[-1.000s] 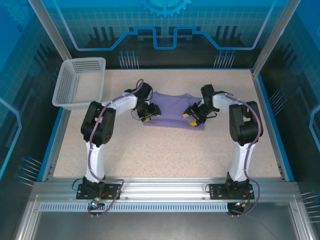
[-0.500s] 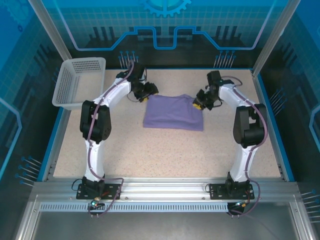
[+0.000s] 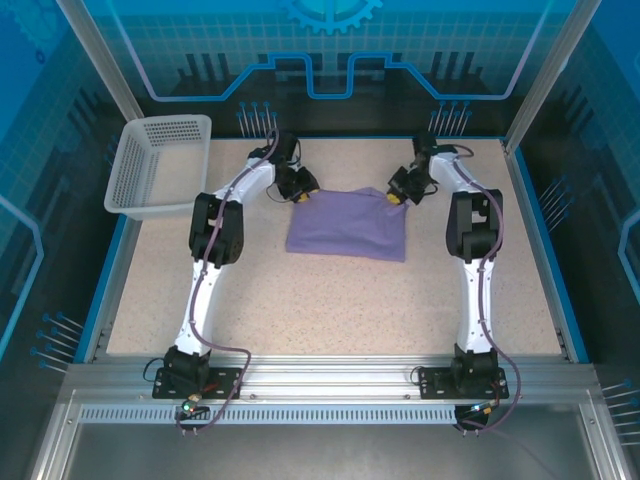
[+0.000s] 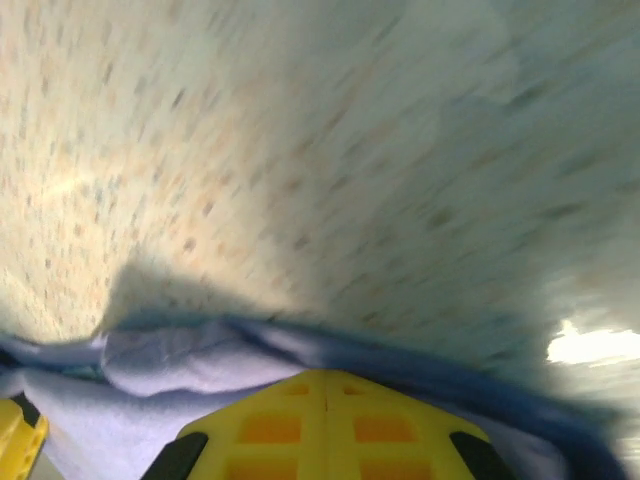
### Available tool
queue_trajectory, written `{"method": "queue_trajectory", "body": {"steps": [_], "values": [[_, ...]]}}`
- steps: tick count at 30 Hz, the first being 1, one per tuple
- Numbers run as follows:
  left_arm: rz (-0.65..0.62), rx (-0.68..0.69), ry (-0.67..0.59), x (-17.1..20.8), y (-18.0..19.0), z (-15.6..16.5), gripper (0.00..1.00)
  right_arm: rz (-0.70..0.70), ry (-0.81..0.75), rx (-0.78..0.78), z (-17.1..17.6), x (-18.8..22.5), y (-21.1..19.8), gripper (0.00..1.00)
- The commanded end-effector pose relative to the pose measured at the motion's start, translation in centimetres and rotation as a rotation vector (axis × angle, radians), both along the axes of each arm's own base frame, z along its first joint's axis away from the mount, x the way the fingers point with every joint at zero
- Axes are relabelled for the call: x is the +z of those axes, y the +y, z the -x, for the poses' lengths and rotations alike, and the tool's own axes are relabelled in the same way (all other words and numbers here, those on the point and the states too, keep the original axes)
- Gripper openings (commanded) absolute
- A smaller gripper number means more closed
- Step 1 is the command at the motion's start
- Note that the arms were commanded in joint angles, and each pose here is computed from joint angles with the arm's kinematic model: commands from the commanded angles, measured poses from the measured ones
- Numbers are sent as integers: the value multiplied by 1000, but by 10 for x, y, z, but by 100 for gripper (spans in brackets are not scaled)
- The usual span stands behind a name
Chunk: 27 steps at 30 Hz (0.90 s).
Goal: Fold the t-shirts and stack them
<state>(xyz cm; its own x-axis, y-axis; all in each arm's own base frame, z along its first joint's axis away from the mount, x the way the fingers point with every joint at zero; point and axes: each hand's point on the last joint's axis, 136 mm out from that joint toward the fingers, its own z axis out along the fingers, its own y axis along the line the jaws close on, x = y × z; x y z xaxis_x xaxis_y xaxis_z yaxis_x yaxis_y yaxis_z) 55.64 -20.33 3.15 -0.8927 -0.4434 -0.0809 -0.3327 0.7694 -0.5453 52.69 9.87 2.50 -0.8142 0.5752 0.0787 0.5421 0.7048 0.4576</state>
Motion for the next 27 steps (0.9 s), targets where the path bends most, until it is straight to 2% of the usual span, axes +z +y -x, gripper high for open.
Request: {"method": "queue_trajectory", "body": {"steps": [1, 3, 6, 7, 10, 13, 16, 17, 21, 27], "values": [[-89, 117, 80, -28, 40, 0, 34, 2, 108, -75, 11, -23, -31, 6], [-72, 116, 62, -19, 39, -4, 36, -22, 79, -76, 4, -14, -34, 9], [-12, 110, 3, 10, 30, -13, 42, -77, -7, -60, -11, 14, -28, 25], [21, 110, -20, 25, 25, -16, 48, -84, -37, -52, -13, 26, -25, 29], [95, 112, -95, 76, 14, -20, 80, -65, -114, -25, -10, 63, -15, 45], [98, 87, -176, 127, 6, -9, 97, -5, -151, 24, 15, 91, 7, 61], [16, 73, -227, 159, 12, 20, 99, 121, -134, 105, 53, 97, 40, 77], [-20, 74, -226, 161, 17, 31, 99, 154, -125, 135, 64, 95, 50, 79], [-207, 104, -202, 153, 50, 93, 99, 256, -71, 284, 96, 74, 101, 79], [-372, 227, -38, 100, 107, 197, 99, 363, 85, 445, 113, 18, 148, 79]]}}
